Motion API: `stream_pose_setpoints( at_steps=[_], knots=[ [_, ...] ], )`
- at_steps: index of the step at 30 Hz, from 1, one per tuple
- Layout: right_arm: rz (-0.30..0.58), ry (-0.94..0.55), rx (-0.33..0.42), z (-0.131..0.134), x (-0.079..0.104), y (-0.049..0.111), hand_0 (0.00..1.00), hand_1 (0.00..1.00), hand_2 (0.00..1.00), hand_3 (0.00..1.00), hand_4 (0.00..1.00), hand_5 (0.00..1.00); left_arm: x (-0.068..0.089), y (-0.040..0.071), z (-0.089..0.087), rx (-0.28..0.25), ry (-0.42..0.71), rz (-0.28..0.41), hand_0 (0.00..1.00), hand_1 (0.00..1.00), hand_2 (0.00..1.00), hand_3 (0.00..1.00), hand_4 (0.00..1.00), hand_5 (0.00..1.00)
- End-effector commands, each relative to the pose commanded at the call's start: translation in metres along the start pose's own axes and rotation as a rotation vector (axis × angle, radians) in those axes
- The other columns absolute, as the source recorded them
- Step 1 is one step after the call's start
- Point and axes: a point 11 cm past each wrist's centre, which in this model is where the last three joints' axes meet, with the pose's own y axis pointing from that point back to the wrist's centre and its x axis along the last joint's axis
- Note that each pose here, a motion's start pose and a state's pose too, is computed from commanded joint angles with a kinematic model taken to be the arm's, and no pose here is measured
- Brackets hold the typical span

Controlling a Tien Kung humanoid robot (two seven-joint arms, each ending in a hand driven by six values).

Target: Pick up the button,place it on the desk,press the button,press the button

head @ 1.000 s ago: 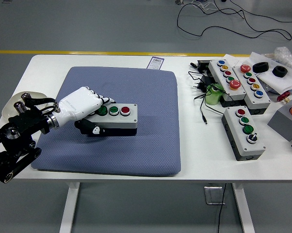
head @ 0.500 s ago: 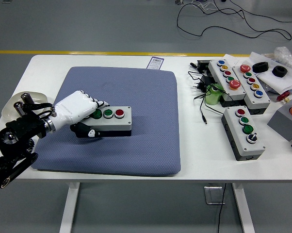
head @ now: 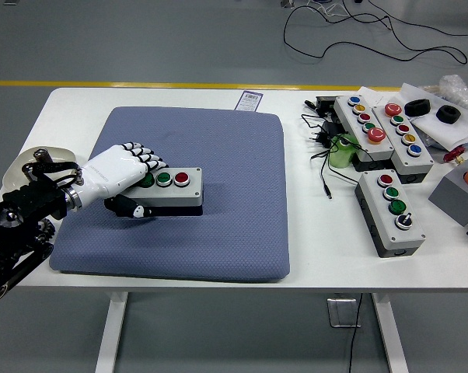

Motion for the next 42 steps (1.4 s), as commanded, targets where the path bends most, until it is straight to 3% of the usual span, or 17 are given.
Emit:
stream_pose_setpoints(
  at_steps=[9,13,15,16,21,22,24,27,28,32,34,38,42],
  knots=[
    [0.001,-0.001,0.001,-0.001,0.000,0.000,0.701,0.697,0.732,0.607,0.457,0.305,0.011,0.010,0.001,-0.004,0.057,-0.011,0.998,0.998,0.998,0.998,0.958,0.502],
    [0.002,-0.001,0.001,0.000,0.001,0.000,0.699,0.697,0.731,0.607,0.457,0.304,0.024,0.016,0.005,-0.002,0.168,0.008,0.998,0.998,0.998,0.998,0.972,0.530],
    [0.002,-0.002,0.001,-0.001,0.001,0.000,0.699,0.697,0.731,0.607,0.457,0.304,0.039,0.020,0.007,0.009,0.234,0.080,0.998,0.998,0.998,0.998,0.972,0.530],
    [0.001,-0.002,0.000,0.000,0.001,0.000,0.699,0.697,0.730,0.607,0.457,0.305,0.045,0.022,0.008,0.017,0.263,0.113,0.930,0.926,0.985,0.942,0.873,0.742],
    [0.001,0.000,-0.001,0.000,0.000,0.000,0.699,0.697,0.730,0.607,0.457,0.305,0.078,0.032,0.009,0.085,0.393,0.310,0.930,0.926,0.985,0.942,0.873,0.742],
    [0.002,0.000,-0.001,0.000,0.000,0.000,0.696,0.696,0.730,0.607,0.457,0.304,0.081,0.033,0.010,0.098,0.391,0.333,0.342,0.351,0.385,0.694,0.726,0.920],
    [0.002,0.000,-0.003,0.000,0.000,0.000,0.696,0.696,0.730,0.607,0.457,0.304,0.088,0.037,0.010,0.149,0.400,0.390,0.342,0.351,0.385,0.694,0.726,0.920],
    [0.003,0.000,-0.004,0.000,0.000,0.000,0.696,0.696,0.730,0.607,0.457,0.304,0.090,0.038,0.012,0.194,0.405,0.393,0.342,0.351,0.385,0.694,0.726,0.920],
    [0.003,0.000,-0.005,0.000,0.000,0.000,0.695,0.696,0.725,0.607,0.456,0.302,0.089,0.038,0.013,0.202,0.406,0.388,0.002,0.002,0.049,0.573,0.606,0.998],
    [0.003,0.001,-0.006,0.001,0.000,0.000,0.695,0.696,0.725,0.607,0.456,0.302,0.082,0.037,0.021,0.203,0.454,0.329,0.002,0.002,0.049,0.573,0.606,0.998],
    [0.003,0.000,-0.007,0.001,0.000,0.000,0.691,0.695,0.723,0.607,0.456,0.301,0.075,0.035,0.026,0.205,0.466,0.277,0.002,0.002,0.002,0.616,0.580,0.998],
    [0.004,-0.001,-0.006,0.001,0.000,0.000,0.691,0.695,0.723,0.607,0.456,0.301,0.062,0.032,0.032,0.193,0.497,0.187,0.002,0.002,0.002,0.616,0.580,0.998],
    [0.003,-0.005,-0.007,0.001,0.000,0.000,0.690,0.695,0.722,0.607,0.455,0.300,0.053,0.031,0.037,0.188,0.515,0.140,0.002,0.002,0.002,0.644,0.582,0.998]
  ],
)
